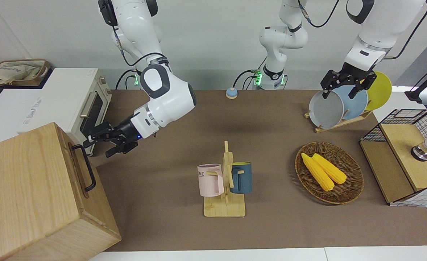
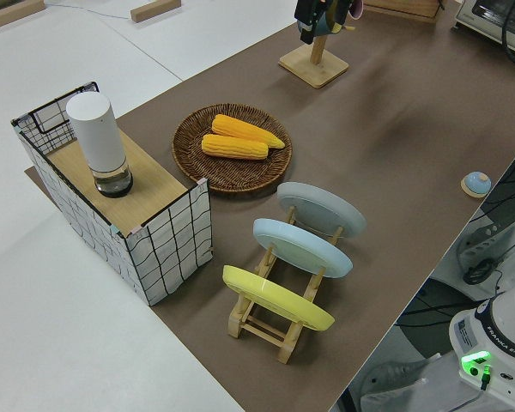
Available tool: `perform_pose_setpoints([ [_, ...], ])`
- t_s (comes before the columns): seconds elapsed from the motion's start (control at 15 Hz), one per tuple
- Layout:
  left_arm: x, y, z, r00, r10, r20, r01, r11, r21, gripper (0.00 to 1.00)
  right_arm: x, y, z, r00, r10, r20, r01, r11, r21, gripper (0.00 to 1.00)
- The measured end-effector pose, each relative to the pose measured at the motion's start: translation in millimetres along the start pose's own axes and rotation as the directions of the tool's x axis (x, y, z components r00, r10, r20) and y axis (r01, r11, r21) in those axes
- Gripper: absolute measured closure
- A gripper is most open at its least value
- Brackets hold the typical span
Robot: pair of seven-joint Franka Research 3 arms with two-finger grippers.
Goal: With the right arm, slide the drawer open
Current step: 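Reach the right gripper up to the black drawer handle and grasp it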
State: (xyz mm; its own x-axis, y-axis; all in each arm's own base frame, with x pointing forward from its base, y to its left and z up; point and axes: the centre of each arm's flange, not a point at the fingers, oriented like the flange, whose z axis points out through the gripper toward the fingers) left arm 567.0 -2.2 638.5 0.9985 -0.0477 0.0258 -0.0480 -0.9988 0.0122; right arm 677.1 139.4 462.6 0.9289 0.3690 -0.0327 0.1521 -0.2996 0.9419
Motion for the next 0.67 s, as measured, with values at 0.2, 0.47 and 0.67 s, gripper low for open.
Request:
perform_pose_setpoints([
  [0.2,0,0,0,1.0000,0.000,0.000,0.000,1.000,0.000,0.01,0.0,-17,10,1.000,-0.006,-0.010,0.005,0.997,-0.078,0.01],
  [0.47,0,0,0,1.0000,0.000,0.000,0.000,1.000,0.000,0.01,-1.2,-34,24,0.999,-0.027,-0.026,0.022,0.985,-0.169,0.01],
  [0.67,0,0,0,1.0000,0.000,0.000,0.000,1.000,0.000,0.00,-0.3,-43,33,0.998,-0.054,-0.035,0.045,0.973,-0.227,0.01],
])
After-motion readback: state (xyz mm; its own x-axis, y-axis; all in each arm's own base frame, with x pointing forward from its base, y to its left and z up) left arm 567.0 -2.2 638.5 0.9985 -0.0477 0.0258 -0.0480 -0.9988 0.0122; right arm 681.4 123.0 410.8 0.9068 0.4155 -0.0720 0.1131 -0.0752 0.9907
